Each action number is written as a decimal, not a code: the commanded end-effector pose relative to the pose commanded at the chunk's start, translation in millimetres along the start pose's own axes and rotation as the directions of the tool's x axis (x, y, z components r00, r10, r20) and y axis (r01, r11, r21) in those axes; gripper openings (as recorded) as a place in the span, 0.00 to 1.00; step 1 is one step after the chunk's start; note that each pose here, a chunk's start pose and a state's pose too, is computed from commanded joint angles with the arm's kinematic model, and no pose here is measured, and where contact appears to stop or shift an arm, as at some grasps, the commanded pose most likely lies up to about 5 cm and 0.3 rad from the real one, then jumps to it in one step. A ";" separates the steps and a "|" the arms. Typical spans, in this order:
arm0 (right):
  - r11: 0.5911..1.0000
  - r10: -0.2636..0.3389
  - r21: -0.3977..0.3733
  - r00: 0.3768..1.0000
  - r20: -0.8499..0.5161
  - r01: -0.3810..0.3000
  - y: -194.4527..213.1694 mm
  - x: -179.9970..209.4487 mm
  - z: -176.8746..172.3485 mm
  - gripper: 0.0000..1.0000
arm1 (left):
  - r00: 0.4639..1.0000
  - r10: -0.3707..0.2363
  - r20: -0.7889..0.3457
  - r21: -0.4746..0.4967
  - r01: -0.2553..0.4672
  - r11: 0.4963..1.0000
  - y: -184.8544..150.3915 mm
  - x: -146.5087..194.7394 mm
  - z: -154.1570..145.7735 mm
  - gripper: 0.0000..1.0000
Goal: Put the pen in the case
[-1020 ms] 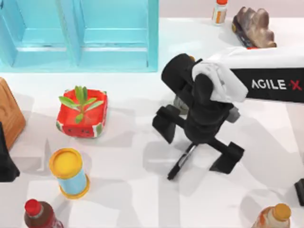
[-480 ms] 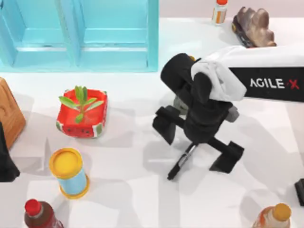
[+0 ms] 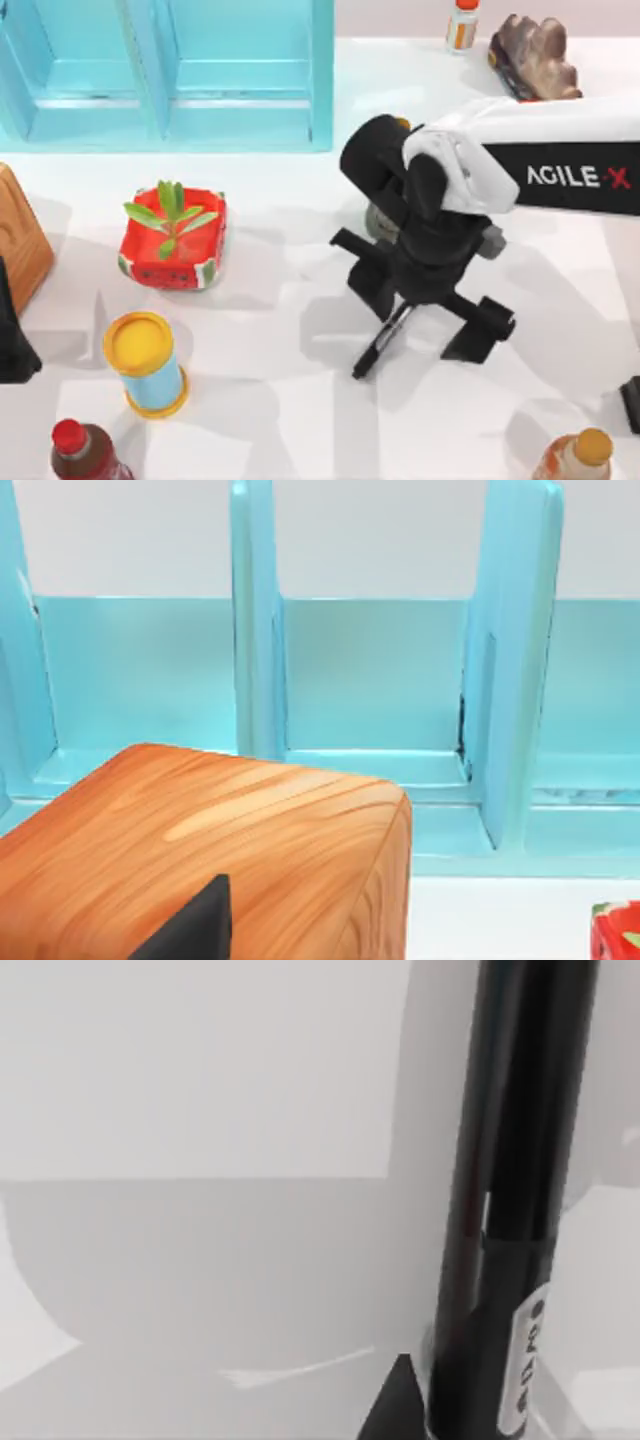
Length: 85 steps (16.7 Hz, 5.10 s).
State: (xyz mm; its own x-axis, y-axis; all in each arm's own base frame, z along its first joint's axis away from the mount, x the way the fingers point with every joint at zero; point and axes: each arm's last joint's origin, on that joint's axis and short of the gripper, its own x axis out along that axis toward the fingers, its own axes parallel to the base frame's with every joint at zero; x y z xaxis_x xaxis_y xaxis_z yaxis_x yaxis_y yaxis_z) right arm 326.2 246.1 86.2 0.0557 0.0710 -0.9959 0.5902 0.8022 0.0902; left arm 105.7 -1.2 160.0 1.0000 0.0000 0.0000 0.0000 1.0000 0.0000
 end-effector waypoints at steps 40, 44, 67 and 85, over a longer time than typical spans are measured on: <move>0.970 -0.013 0.242 0.999 0.045 0.002 -72.5 -156.6 118.1 0.00 | 1.000 0.000 0.000 0.000 0.000 1.000 0.0 0.0 0.0 1.00; 0.888 -0.013 0.460 0.997 0.075 -0.023 -158.6 -174.9 191.6 0.00 | 1.000 0.000 0.000 0.000 0.000 1.000 0.0 0.0 0.0 1.00; 0.594 -0.055 0.805 0.997 0.051 -0.008 -339.6 -158.2 238.8 0.00 | 1.000 0.000 0.000 0.000 0.000 1.000 0.0 0.0 0.0 1.00; 0.587 -0.056 0.810 0.998 0.038 0.002 -333.2 -129.6 231.3 0.60 | 1.000 0.000 0.000 0.000 0.000 1.000 0.0 0.0 0.0 1.00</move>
State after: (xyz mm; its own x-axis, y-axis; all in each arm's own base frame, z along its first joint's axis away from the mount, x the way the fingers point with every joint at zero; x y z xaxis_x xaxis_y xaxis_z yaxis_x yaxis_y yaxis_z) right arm 308.6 -167.6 185.9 0.0536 0.0032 -0.9986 0.9985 -0.0090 0.0535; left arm 105.7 -1.2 160.0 1.0000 0.0000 0.0000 0.0000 1.0000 0.0000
